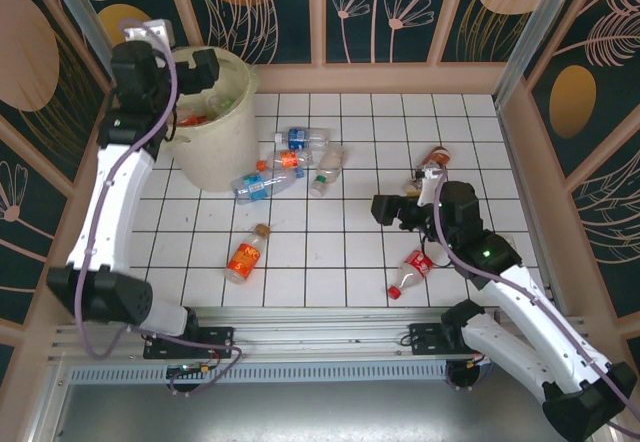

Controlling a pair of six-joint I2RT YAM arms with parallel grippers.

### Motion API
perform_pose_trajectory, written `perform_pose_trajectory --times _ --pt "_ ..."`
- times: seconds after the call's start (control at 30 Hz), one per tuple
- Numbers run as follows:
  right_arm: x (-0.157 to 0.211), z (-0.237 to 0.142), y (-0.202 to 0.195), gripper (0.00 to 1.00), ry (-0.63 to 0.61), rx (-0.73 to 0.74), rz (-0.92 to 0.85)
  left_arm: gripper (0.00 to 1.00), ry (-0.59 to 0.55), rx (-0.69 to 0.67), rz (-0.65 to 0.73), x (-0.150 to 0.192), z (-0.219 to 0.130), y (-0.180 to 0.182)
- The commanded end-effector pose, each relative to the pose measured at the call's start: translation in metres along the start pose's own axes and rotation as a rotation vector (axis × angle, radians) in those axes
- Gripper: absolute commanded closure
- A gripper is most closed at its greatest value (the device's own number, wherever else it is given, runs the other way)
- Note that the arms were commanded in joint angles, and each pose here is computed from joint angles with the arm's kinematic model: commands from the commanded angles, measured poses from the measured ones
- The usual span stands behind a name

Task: Put the plastic bottles in the bin

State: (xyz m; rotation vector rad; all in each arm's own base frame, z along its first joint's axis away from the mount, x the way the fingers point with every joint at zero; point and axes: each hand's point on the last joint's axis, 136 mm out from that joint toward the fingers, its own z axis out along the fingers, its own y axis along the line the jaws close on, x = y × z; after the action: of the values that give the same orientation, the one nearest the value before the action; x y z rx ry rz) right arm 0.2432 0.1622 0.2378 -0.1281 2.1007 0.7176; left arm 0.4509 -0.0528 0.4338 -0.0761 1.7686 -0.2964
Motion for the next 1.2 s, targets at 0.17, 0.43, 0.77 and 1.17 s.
perform_pose_trajectory --times 0.17,0.43,0.77,1.17 --pt "-0.004 0.020 -0.004 0.02 0.000 0.033 0.067 0.01 0.058 0.585 -0.148 0.069 -0.073 -0.088" --pt "-0.004 0.064 -0.007 0.02 0.045 0.097 0.117 0.01 0.143 0.644 -0.319 0.143 -0.116 -0.087" --pt "0.006 0.136 -0.002 0.01 0.108 0.154 0.133 0.01 0.234 0.708 -0.291 0.198 -0.141 -0.089" --pt "0.022 0.239 -0.019 0.01 0.193 0.263 0.122 0.01 0.233 0.719 -0.267 0.195 -0.144 -0.092"
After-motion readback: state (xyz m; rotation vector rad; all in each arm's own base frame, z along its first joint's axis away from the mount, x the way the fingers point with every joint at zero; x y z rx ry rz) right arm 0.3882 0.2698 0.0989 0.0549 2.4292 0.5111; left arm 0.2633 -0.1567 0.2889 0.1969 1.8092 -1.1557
